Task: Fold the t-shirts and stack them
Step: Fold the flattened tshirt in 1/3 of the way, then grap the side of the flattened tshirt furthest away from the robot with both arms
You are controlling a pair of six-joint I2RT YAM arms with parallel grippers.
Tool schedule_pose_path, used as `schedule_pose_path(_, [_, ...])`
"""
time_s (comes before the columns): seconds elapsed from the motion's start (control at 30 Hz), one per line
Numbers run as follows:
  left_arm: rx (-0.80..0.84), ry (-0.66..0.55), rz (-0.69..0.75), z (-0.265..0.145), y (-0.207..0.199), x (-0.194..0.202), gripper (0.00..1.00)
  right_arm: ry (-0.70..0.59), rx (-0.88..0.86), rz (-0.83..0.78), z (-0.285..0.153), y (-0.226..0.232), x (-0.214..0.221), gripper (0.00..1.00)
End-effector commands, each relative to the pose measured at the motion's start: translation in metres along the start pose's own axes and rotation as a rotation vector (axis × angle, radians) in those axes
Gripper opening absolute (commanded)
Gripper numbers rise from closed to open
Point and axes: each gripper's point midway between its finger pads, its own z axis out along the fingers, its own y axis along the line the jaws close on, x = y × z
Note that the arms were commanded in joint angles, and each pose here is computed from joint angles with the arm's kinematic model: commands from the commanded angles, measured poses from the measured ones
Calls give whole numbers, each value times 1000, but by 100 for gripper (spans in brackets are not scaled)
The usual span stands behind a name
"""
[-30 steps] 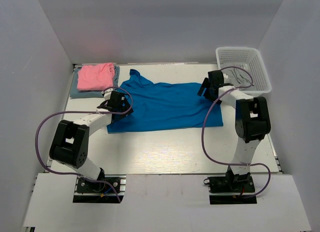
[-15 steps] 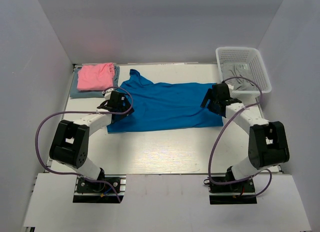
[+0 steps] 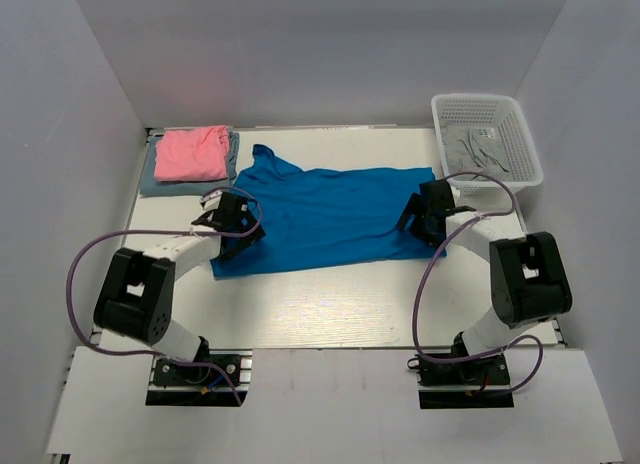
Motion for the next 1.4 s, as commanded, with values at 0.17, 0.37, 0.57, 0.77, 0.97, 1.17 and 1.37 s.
schedule_pose_path(0.17, [-94, 334, -63, -57, 89, 123, 100, 289, 157, -20, -37, -74, 118, 90])
schedule_pose_path(0.37, [156, 264, -138, -100, 68, 115, 100, 256, 114, -11, -68, -84, 132, 90])
schedule_pose_path(0.57, [300, 61, -79, -135, 32, 50, 100, 56, -24, -89, -91, -50, 70, 90])
schedule_pose_path(0.77, [306, -78, 28, -116, -18, -15, 100, -124, -132, -126, -103, -13, 10, 90])
schedule_pose_path(0.97, [163, -171, 79, -79, -65, -95, 100, -209, -141, -135, -109, 1, -22, 90])
schedule_pose_path(1.17, [69, -144, 134, -14, -96, -120, 100, -189, -100, -133, -99, -7, -17, 90])
schedule_pose_path(1.37, [11, -90, 86, 28, -101, -138, 100, -159, -77, -147, -92, -13, -7, 90])
